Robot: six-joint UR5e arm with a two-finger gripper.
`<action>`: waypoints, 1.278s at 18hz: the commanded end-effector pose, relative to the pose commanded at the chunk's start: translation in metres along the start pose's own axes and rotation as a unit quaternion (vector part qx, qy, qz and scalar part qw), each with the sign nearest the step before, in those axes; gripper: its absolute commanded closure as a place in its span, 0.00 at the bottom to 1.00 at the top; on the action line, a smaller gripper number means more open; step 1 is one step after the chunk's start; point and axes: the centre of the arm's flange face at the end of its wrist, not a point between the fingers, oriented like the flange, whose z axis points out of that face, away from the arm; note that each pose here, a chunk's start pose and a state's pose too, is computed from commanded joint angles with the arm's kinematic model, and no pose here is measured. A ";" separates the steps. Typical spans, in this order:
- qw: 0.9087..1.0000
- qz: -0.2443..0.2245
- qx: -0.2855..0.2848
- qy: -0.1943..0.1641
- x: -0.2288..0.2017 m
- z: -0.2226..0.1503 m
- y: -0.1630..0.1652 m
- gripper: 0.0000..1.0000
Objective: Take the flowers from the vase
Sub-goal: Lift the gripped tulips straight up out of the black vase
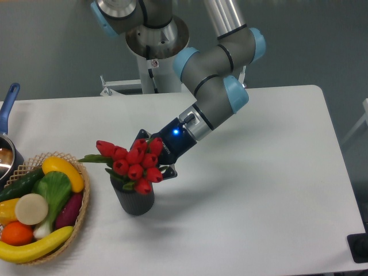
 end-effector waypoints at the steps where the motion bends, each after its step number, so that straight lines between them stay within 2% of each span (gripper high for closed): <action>1: 1.000 -0.003 0.000 -0.002 0.001 -0.002 -0.008 0.61; 10: 1.000 -0.017 0.004 -0.024 0.026 -0.026 -0.061 0.59; 15: 0.999 -0.031 0.009 -0.040 0.026 -0.042 -0.095 0.59; 23: 0.997 -0.038 0.016 -0.066 0.032 -0.069 -0.130 0.59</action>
